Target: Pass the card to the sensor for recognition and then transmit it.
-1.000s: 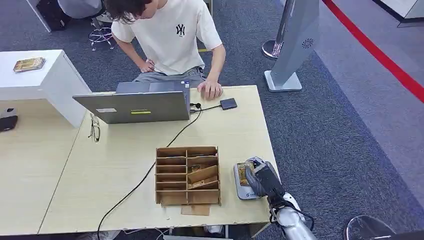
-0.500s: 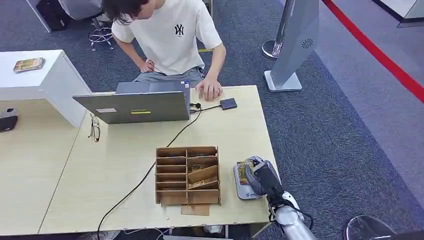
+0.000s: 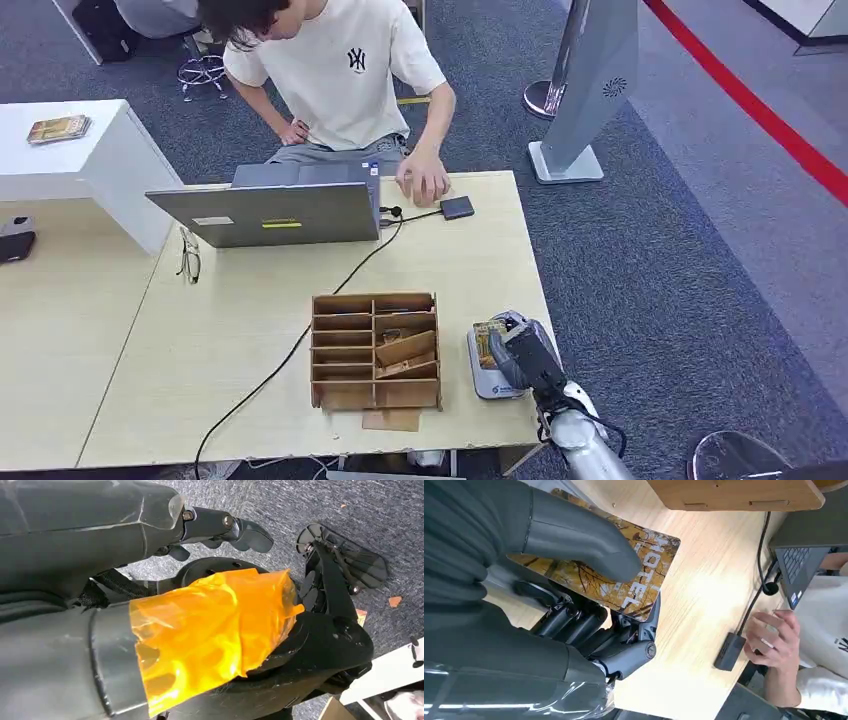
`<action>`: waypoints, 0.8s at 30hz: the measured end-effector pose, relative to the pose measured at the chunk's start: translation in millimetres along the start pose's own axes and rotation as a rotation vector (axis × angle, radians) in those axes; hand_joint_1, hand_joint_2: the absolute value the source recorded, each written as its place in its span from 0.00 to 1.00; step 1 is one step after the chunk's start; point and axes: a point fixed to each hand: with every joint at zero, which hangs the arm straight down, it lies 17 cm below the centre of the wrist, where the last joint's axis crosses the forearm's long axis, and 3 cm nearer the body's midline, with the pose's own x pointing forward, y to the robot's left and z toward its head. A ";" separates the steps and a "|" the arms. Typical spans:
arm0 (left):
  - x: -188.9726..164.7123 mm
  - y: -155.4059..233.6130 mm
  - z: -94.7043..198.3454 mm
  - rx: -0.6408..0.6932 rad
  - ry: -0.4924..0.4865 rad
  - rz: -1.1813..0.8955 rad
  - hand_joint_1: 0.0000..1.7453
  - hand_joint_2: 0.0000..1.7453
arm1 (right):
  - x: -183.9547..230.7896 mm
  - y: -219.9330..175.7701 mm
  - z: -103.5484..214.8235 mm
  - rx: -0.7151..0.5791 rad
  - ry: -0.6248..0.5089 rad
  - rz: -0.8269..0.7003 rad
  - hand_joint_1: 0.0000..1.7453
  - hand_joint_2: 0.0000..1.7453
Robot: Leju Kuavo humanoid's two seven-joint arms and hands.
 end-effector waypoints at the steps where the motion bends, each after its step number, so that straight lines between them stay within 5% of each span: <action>1: 0.0 0.0 0.0 0.000 0.000 0.000 0.00 0.00 | 0.1 0.0 -0.1 0.000 -0.001 0.000 1.00 1.00; 24: 0.3 -0.3 1.0 0.003 -0.003 0.003 0.00 0.00 | 0.1 2.0 -0.2 0.001 0.002 -0.004 1.00 1.00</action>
